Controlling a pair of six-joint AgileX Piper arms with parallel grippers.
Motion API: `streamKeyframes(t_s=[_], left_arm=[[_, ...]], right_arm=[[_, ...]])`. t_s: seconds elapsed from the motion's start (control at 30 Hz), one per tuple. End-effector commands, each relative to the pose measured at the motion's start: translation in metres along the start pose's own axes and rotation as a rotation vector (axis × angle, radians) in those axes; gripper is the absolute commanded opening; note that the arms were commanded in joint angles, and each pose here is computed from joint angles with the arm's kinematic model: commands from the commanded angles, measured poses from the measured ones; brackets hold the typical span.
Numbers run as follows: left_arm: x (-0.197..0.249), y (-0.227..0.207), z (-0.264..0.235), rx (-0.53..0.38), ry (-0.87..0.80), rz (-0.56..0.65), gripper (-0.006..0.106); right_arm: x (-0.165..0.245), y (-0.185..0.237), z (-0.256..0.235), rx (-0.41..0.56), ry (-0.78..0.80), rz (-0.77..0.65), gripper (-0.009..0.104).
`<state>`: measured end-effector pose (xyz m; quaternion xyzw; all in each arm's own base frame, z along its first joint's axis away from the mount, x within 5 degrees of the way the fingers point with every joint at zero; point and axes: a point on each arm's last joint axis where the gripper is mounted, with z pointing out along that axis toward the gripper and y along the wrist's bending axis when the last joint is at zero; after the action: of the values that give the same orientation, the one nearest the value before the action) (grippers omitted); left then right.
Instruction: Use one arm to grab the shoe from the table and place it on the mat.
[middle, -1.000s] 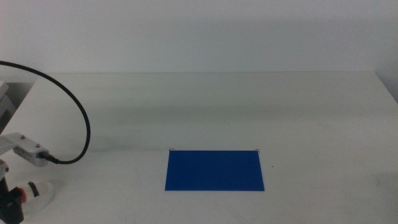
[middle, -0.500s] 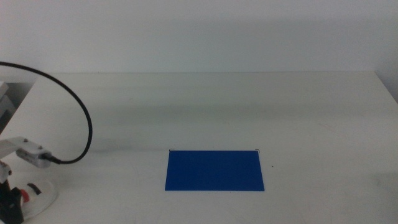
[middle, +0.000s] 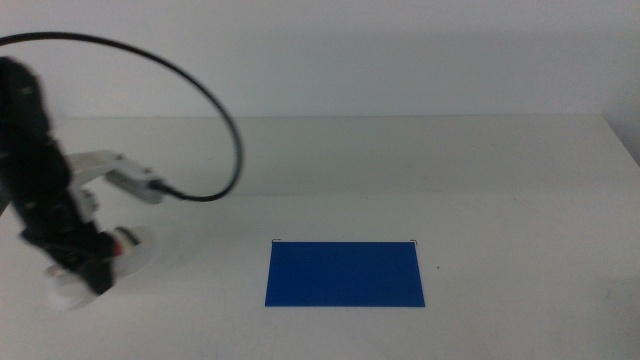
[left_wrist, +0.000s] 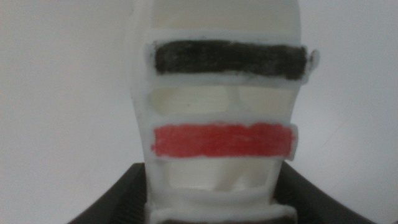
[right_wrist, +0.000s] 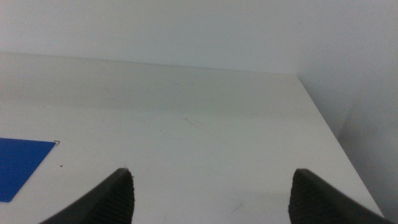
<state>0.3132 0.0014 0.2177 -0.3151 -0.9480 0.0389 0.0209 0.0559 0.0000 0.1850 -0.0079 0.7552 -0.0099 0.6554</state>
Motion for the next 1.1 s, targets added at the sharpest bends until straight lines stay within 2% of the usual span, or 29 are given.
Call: streamKeyframes(t_s=[0.0, 0.17, 0.63, 0.87, 1.07], left_arm=[[-0.016, -0.023, -0.028, -0.045, -0.068, 0.017, 0.010], [-0.054, -0.062, -0.038, -0.084, -0.139, 0.118, 0.010], [-0.155, -0.165, -0.011, -0.055, -0.161, 0.341, 0.010], [-0.162, -0.177, -0.006, -0.045, -0.154, 0.343, 0.010], [-0.161, -0.177, -0.006, -0.041, -0.145, 0.294, 0.010]], right_arm=[[-0.006, -0.001, -0.002, 0.010, -0.097, -0.017, 0.064], [-0.006, -0.001, -0.002, 0.010, -0.097, -0.017, 0.064], [-0.006, -0.001, -0.002, 0.010, -0.097, -0.017, 0.064], [-0.006, -0.001, -0.002, 0.010, -0.097, -0.017, 0.064], [-0.006, -0.001, -0.002, 0.010, -0.097, -0.017, 0.064]])
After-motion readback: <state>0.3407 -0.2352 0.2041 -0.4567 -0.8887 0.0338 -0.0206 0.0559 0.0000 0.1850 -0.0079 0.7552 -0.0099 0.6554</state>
